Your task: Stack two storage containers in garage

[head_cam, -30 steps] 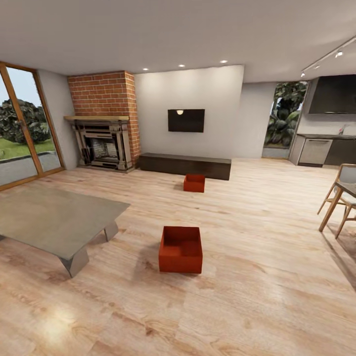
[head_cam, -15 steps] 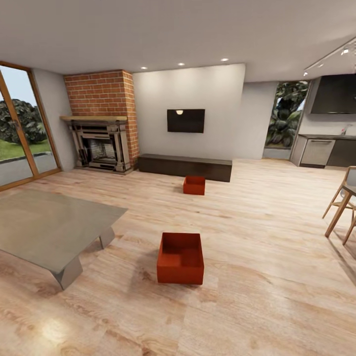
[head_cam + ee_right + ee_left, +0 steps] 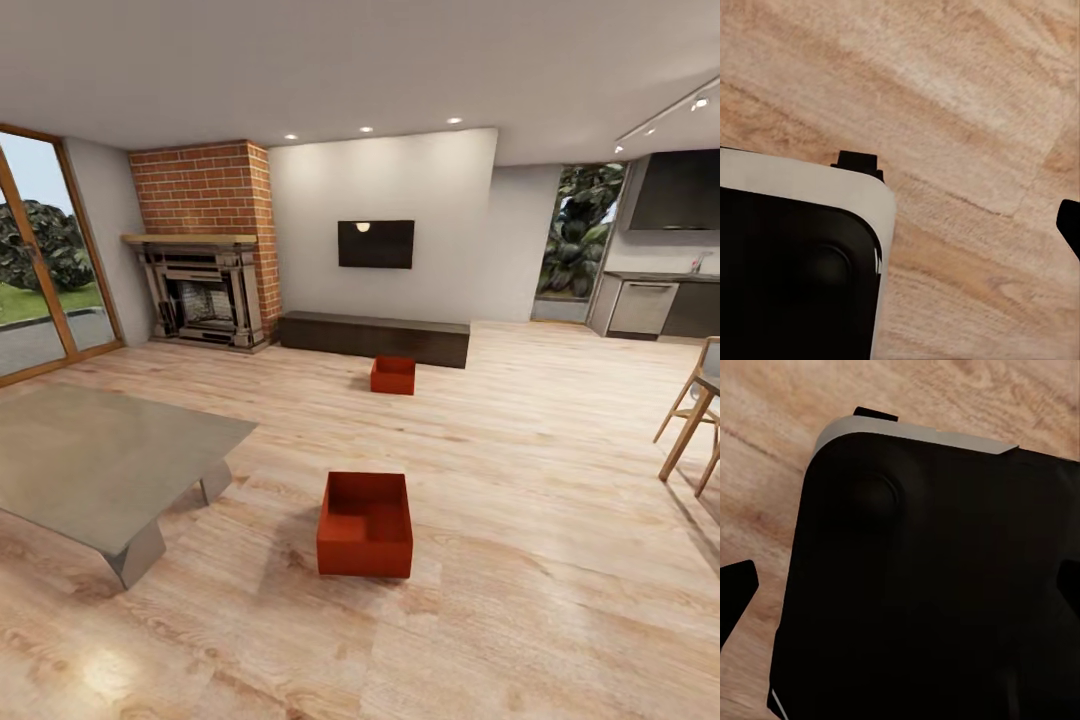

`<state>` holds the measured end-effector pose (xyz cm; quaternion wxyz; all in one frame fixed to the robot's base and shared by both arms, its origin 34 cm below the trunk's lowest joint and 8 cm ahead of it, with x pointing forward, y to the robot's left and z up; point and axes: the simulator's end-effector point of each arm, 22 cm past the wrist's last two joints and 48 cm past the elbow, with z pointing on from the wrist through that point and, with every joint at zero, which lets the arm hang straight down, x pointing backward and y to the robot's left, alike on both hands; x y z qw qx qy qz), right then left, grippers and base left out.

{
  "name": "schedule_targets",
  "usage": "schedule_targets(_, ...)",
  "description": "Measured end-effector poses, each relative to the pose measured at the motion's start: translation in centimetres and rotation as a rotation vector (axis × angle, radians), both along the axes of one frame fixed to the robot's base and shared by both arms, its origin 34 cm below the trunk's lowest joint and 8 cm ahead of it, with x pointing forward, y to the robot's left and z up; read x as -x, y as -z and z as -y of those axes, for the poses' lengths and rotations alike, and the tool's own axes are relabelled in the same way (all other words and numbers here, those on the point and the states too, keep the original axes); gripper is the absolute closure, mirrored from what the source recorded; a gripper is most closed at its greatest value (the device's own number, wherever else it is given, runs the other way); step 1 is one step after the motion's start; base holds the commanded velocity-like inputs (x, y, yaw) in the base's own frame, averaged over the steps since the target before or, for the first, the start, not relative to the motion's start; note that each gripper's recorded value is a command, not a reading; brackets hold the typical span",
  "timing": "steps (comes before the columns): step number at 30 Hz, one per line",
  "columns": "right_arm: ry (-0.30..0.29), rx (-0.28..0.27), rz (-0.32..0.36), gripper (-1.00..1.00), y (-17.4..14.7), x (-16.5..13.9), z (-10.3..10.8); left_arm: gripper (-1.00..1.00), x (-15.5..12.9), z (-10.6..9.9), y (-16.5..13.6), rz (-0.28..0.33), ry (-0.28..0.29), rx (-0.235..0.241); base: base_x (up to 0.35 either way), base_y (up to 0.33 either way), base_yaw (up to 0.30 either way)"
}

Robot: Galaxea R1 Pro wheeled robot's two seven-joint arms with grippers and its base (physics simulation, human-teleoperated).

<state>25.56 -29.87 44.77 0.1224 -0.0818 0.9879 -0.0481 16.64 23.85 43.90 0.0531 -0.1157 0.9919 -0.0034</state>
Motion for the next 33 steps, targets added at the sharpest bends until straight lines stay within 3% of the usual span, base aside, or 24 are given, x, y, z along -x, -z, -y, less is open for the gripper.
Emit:
schedule_targets(17, 0.006, 0.013, 0.003, -1.0, -0.04, -0.04, 0.22, -1.0, 0.1, 0.15, 0.0, -0.005, 0.009, 0.003, 0.311, 0.0, -0.01)
schedule_targets(33, 0.011, 0.014, 0.003, -1.0, -0.05, -0.03, 0.28, -1.0, 0.18, 0.25, 0.01, -0.009, 0.01, 0.005, 0.321, 0.0, -0.226)
